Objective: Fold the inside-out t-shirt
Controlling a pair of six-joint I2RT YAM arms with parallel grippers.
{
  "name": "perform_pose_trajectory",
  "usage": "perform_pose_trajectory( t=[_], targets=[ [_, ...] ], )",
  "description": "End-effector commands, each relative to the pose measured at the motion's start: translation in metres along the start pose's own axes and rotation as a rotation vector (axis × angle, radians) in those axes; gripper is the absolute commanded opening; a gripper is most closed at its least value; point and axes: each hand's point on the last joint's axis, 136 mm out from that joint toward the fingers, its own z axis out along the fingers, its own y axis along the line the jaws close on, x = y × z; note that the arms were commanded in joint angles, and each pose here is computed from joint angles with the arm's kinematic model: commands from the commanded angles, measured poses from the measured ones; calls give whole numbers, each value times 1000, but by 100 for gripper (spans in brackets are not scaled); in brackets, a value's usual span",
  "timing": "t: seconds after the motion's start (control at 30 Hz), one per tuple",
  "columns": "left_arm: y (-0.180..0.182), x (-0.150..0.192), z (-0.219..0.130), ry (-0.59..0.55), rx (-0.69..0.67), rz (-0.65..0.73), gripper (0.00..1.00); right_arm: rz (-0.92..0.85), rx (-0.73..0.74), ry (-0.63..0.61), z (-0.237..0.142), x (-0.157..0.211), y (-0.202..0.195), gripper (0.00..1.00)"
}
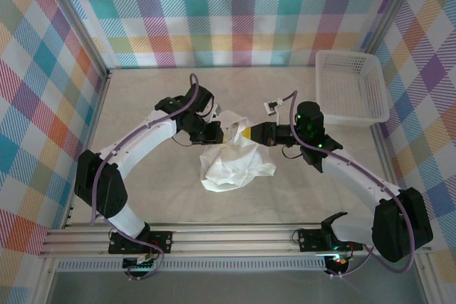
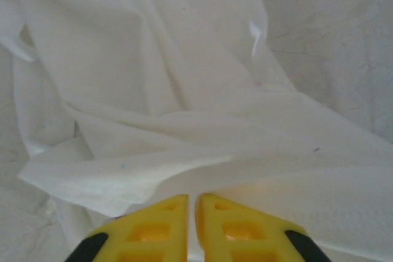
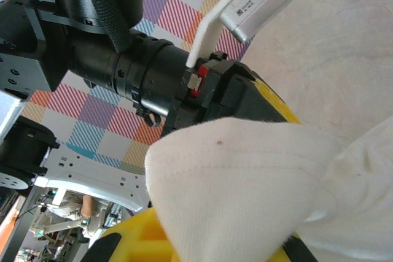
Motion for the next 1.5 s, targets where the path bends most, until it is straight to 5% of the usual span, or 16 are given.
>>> perform_pose_trajectory(
  t=[0.0, 0.17, 0.4, 0.53, 0.77, 0.87, 1.07, 1.47],
  targets=[
    [6, -2, -27, -68, 19, -8, 0, -83, -1, -17, -5, -2, 12, 0],
    [-42, -5, -44, -131, 301, 40, 0, -98, 55, -8, -8, 16, -8, 4],
    [-75, -7, -69, -212, 510, 48, 0, -64, 347, -94, -34, 52, -79, 33],
    [-77, 7, -56, -160, 504, 67, 0, -26, 459, -120, -55, 56, -78, 46],
    [-81, 11, -38, -142, 498, 60, 0, 201, 692, -205, -88, 69, -51, 46],
    [-83, 10, -36, -144, 495, 65, 0, 261, 753, -180, -77, 76, -34, 41],
    [-83, 7, -35, -142, 479, 70, 0, 451, 1118, -117, -75, 86, -39, 47],
    [-84, 10, -37, -133, 478, 91, 0, 431, 1270, -187, -21, 42, -100, 66]
  ],
)
